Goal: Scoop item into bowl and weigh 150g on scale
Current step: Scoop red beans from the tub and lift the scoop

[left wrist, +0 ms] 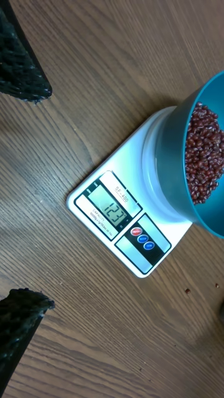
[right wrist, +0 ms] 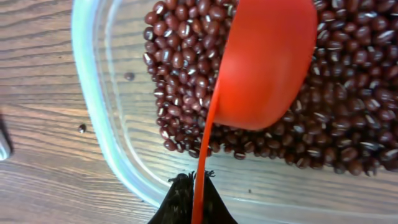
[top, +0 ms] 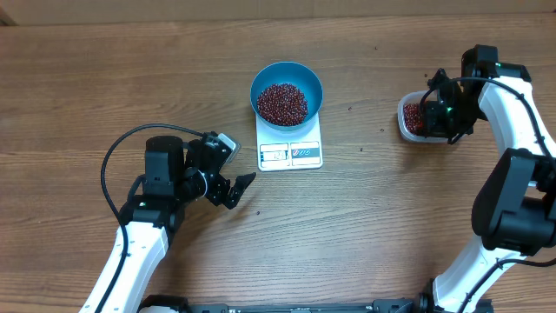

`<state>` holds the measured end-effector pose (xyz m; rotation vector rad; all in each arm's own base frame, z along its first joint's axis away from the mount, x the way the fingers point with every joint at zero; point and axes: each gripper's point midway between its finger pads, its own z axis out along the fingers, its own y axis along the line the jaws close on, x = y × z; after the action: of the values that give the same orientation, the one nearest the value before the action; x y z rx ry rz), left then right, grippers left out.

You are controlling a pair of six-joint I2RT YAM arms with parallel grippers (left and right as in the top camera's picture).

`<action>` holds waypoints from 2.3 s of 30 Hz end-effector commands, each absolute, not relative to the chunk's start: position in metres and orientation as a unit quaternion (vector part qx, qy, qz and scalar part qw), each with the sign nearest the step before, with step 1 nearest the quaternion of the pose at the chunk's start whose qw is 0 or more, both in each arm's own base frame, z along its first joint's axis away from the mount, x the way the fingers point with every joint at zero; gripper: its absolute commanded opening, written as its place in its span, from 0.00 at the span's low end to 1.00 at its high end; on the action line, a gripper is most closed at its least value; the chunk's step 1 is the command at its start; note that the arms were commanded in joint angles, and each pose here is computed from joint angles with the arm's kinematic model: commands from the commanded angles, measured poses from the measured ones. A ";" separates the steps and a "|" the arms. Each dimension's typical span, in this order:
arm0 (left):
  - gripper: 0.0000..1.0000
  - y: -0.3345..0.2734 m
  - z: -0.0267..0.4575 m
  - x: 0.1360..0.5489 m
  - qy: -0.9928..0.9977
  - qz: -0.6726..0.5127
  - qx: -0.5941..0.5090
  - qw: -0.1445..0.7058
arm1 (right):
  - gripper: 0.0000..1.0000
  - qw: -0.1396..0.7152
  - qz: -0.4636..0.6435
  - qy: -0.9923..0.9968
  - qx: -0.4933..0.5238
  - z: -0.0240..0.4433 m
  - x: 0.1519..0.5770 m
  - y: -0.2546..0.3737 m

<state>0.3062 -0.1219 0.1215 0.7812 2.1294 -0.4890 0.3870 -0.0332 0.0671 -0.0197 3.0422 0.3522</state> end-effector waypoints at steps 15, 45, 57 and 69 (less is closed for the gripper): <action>1.00 -0.126 0.122 0.306 0.840 -0.200 0.309 0.398 | 0.04 0.039 0.197 0.980 -0.002 0.093 0.392 -0.005; 1.00 -0.126 0.122 0.306 0.840 -0.200 0.309 0.398 | 0.04 0.112 0.382 0.910 0.115 0.133 0.383 -0.065; 1.00 -0.126 0.122 0.306 0.840 -0.200 0.309 0.398 | 0.04 0.173 0.467 0.865 0.068 0.166 0.372 -0.064; 1.00 -0.126 0.122 0.306 0.840 -0.200 0.309 0.398 | 0.04 0.163 0.536 0.828 -0.009 0.189 0.384 0.014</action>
<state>0.3062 -0.1219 0.1213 0.7808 2.1299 -0.4893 0.3732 -0.0190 0.1726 0.1074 2.4343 1.4662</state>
